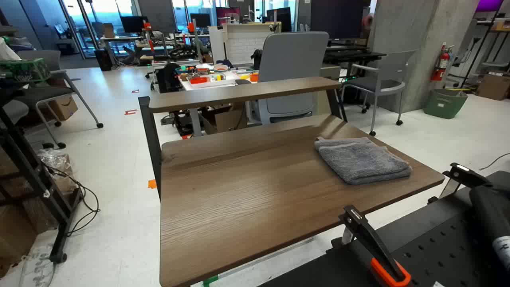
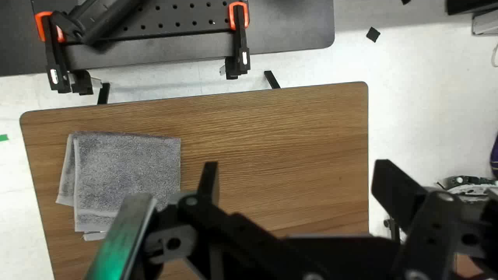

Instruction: Slide the grey towel to the left

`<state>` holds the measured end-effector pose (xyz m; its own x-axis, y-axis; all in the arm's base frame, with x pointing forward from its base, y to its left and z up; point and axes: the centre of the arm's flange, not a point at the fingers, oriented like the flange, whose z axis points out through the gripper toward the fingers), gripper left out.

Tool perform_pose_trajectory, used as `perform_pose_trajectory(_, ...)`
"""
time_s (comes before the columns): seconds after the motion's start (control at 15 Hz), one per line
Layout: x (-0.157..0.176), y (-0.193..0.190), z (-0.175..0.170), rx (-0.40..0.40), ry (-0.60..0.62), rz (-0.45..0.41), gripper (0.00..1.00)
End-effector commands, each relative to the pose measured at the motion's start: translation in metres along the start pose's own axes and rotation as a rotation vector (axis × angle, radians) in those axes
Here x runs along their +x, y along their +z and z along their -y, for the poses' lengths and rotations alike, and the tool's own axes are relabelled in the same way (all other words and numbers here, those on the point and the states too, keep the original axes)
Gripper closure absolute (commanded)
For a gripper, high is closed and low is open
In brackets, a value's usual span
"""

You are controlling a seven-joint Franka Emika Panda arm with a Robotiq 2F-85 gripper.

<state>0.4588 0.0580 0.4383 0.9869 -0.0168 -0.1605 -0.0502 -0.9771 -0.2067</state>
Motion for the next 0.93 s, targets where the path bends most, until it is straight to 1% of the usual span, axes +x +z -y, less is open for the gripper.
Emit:
perform_pose_trajectory(0.0,0.000,0.000,0.000,0.000,0.000,-0.001,0.00)
perform_pose_trajectory(0.07,0.000,0.000,0.000,0.000,0.000,-0.001,0.00)
perform_pose_trajectory(0.2,0.007,0.016,-0.004,-0.047,0.055,0.004,0.00)
perform_pose_trajectory(0.27,0.009,0.023,-0.006,-0.058,0.071,0.008,0.00)
perform_pose_trajectory(0.6,0.026,0.090,-0.031,-0.129,0.170,0.043,0.00)
perform_pose_trajectory(0.67,0.029,0.102,-0.037,-0.149,0.197,0.028,0.00)
perform_pose_trajectory(0.87,0.042,0.136,-0.064,-0.190,0.282,0.027,0.00)
